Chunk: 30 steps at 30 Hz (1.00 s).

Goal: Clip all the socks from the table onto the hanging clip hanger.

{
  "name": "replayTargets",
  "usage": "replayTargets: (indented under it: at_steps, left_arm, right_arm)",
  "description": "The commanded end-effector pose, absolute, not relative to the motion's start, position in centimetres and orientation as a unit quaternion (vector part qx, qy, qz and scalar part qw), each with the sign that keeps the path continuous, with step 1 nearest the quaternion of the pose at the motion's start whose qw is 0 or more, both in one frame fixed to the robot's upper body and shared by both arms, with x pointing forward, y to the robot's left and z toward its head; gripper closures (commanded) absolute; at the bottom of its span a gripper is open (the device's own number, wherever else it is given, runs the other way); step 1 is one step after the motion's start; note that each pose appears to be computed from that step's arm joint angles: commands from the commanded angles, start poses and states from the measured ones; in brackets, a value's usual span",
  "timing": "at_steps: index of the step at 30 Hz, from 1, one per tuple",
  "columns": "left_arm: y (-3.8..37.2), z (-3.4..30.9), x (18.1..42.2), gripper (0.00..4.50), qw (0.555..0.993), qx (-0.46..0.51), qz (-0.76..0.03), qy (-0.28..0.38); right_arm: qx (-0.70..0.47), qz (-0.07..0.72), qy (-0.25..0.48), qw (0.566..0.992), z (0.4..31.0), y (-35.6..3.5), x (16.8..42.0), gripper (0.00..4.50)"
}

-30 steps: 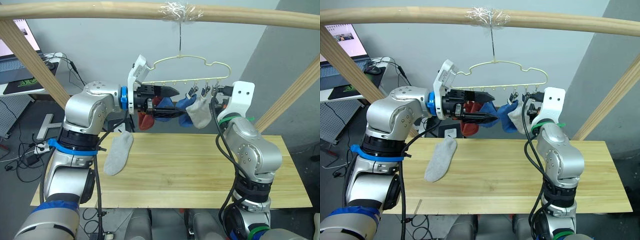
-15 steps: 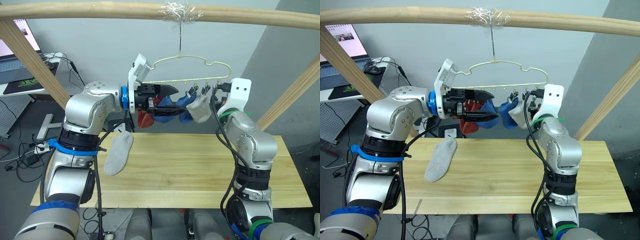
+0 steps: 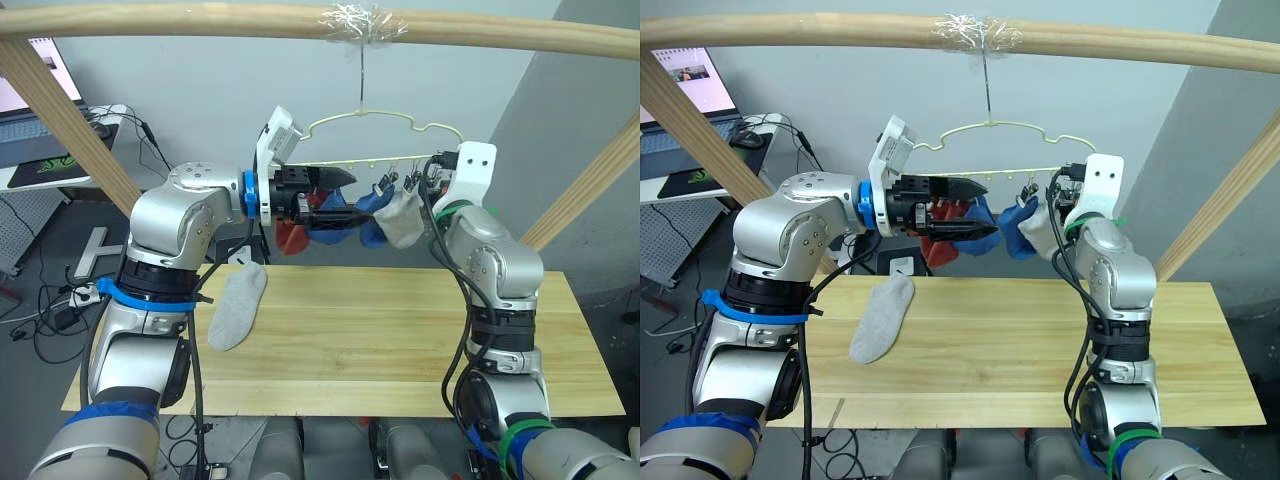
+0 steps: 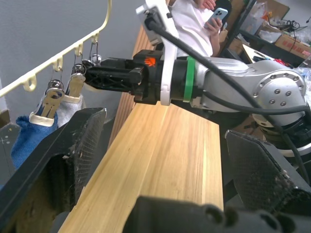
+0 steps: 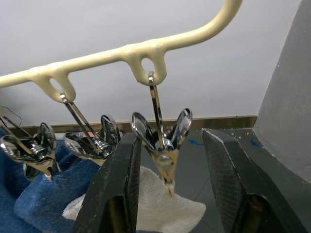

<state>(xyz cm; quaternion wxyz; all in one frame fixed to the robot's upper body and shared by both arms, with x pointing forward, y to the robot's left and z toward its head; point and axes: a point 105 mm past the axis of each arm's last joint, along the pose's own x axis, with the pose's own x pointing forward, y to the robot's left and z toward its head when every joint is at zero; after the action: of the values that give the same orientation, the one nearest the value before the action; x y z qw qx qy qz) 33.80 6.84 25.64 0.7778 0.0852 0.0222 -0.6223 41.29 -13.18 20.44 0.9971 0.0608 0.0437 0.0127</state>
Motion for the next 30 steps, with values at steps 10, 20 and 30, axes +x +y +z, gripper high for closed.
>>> replayTargets:
  at_steps: [10,20,30]
  left_arm:
    - [6.9,26.8,33.3,0.0,0.78,0.098,-0.618,-0.006]
    - [6.8,26.8,33.4,0.0,0.783,0.099,-0.614,-0.007]
    - [6.8,26.7,33.5,0.0,0.785,0.101,-0.611,-0.008]
  right_arm:
    - [0.065,0.02,-0.009,0.998,23.8,-12.8,42.4,2.48]
    - [0.063,0.019,-0.014,0.998,24.1,-12.7,42.5,2.48]
    - [0.056,-0.001,-0.018,0.998,24.4,-13.4,42.6,4.15]
